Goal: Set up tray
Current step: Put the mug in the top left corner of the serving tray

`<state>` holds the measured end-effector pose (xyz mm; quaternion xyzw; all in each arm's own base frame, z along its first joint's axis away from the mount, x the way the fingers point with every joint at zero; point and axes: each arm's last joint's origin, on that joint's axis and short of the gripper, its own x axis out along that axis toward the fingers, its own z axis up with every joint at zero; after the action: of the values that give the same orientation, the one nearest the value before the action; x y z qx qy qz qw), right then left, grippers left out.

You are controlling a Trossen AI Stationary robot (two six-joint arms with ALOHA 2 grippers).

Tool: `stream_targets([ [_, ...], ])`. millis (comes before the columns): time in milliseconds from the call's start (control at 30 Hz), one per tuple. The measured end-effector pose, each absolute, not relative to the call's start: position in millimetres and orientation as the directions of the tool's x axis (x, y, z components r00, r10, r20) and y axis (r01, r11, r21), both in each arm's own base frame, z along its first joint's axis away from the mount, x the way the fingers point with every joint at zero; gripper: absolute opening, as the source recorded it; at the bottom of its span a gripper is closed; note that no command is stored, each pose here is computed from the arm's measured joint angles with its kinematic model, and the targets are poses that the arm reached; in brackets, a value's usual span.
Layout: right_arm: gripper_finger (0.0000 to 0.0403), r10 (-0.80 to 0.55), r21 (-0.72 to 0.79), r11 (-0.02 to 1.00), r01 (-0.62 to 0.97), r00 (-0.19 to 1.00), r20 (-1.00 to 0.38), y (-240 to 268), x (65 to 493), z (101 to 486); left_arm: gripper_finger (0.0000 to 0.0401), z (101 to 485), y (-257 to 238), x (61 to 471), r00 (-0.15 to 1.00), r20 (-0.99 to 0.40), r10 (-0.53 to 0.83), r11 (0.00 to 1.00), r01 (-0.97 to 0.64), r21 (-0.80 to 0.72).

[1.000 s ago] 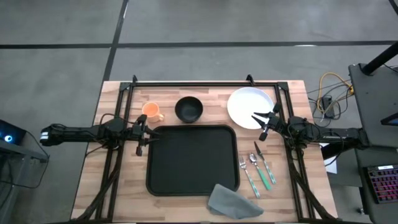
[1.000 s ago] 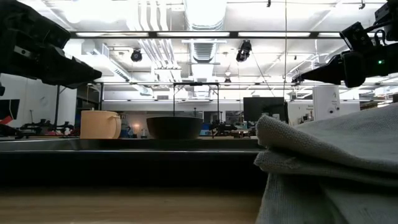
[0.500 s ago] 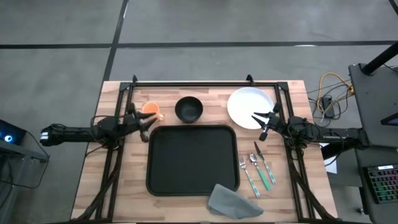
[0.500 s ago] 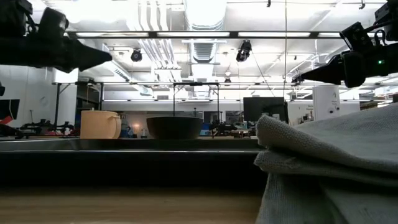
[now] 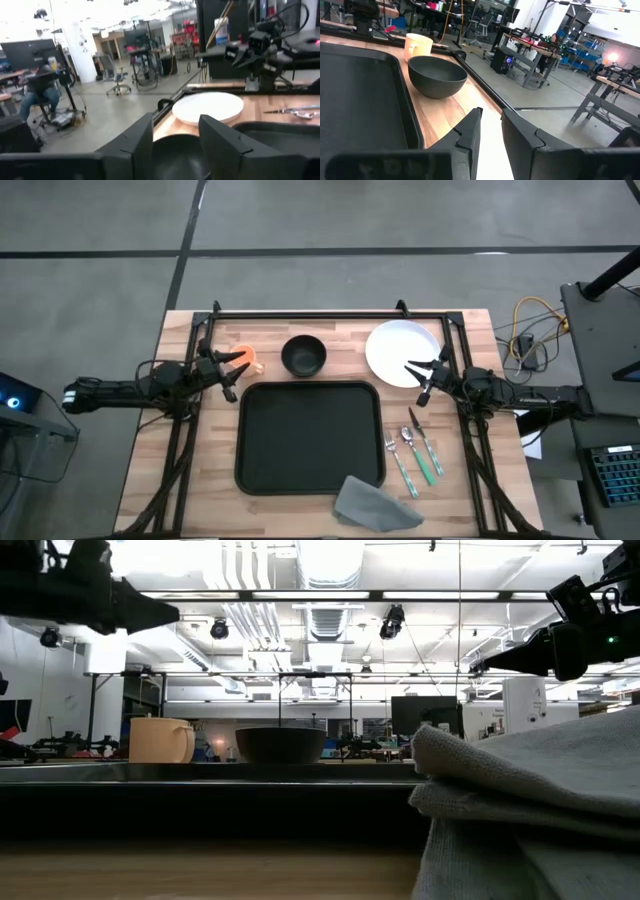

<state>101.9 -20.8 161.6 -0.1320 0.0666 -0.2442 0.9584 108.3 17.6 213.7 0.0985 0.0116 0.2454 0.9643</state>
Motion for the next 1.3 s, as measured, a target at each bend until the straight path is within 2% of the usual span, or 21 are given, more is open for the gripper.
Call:
stream_targets([
  [133, 0.0068, -0.486, -0.286, 0.846, 0.45, 0.872, -0.064, -21, 102, 161, 0.0164, 229, 18, 108, 0.87, -0.099, 0.483, 0.875, -0.476, 0.086],
  [233, 0.0068, -0.485, -0.285, 0.846, 0.45, 0.872, -0.063, -21, 102, 162, 0.0166, 238, 18, 107, 0.834, -0.256, 0.488, 0.872, -0.481, 0.096],
  [300, 0.0068, -0.485, -0.285, 0.846, 0.45, 0.872, -0.063, -21, 102, 162, 0.0166, 244, 19, 110, 0.813, -0.309, 0.494, 0.866, -0.489, 0.099],
  [600, 0.0068, -0.485, -0.285, 0.846, 0.45, 0.872, -0.063, -21, 102, 162, 0.0167, 249, 21, 132, 0.732, -0.463, 0.501, 0.86, -0.479, 0.174],
  [733, 0.0068, -0.485, -0.285, 0.846, 0.45, 0.872, -0.063, -21, 102, 162, 0.0167, 241, 24, 139, 0.663, -0.505, 0.552, 0.822, -0.534, 0.198],
  [1067, 0.0068, -0.486, -0.286, 0.846, 0.45, 0.872, -0.064, -21, 102, 162, 0.0167, 222, 31, 141, 0.524, -0.637, 0.565, 0.768, -0.617, 0.173],
  [1300, 0.0068, -0.486, -0.286, 0.846, 0.451, 0.872, -0.064, -21, 102, 161, 0.0167, 221, 36, 140, 0.526, -0.663, 0.533, 0.771, -0.624, 0.124],
])
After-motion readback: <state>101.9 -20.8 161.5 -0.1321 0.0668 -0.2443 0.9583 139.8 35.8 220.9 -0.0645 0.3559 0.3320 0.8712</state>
